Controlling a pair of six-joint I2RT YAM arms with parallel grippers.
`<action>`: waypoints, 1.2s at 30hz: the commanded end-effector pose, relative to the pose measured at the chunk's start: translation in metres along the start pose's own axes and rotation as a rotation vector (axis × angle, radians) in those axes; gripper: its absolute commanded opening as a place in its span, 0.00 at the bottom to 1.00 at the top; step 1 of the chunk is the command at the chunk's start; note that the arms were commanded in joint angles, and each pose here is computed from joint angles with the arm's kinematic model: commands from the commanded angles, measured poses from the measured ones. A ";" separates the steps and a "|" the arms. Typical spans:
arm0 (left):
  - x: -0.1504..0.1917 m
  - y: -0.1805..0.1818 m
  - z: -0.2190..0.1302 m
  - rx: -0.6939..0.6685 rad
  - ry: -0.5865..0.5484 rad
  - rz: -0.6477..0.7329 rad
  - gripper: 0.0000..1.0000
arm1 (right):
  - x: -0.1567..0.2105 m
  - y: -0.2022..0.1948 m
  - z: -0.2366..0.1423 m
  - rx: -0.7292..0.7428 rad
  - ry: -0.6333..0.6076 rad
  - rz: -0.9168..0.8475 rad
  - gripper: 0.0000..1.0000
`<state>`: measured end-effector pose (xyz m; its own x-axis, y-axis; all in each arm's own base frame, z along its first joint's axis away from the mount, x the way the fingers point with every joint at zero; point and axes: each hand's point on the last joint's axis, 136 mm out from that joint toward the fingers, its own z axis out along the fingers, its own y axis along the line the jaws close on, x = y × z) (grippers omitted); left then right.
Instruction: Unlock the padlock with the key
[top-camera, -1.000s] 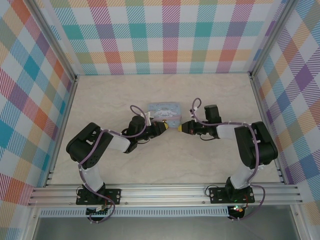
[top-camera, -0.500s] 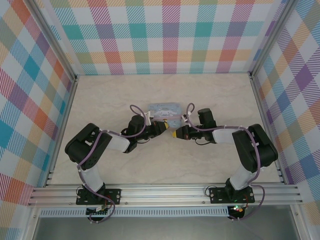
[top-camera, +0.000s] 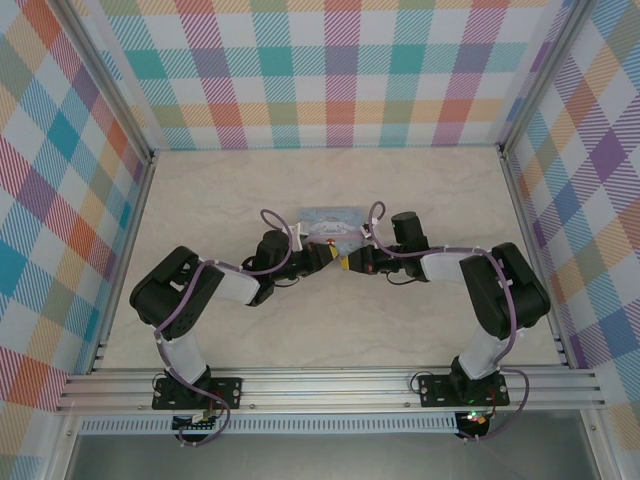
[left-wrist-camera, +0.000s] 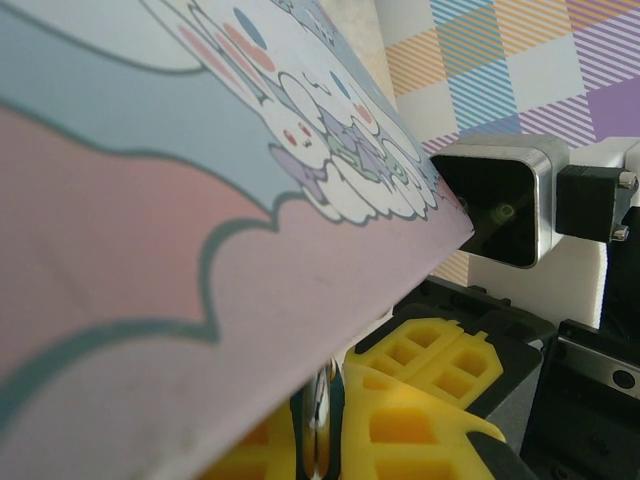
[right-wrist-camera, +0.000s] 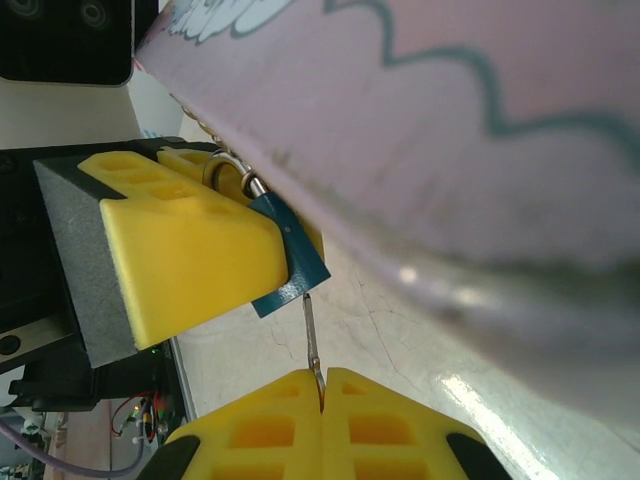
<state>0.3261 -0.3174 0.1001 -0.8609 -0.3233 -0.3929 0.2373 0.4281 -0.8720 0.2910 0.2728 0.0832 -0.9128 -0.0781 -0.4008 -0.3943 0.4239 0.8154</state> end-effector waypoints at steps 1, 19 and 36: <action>-0.010 -0.036 -0.002 0.123 -0.019 0.053 0.00 | -0.002 0.006 0.006 -0.033 0.013 -0.026 0.00; -0.016 -0.030 -0.005 0.118 -0.065 -0.113 0.00 | 0.006 0.013 0.003 -0.038 0.030 -0.036 0.00; -0.003 -0.017 -0.004 0.082 -0.002 -0.129 0.00 | 0.009 0.019 -0.006 -0.021 0.045 -0.028 0.01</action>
<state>0.3285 -0.3185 0.1044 -0.8847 -0.4130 -0.2162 0.0844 0.3141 -0.9456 0.2831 0.2705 0.0957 -0.9048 -0.0901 -0.4162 -0.4132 0.4219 0.8070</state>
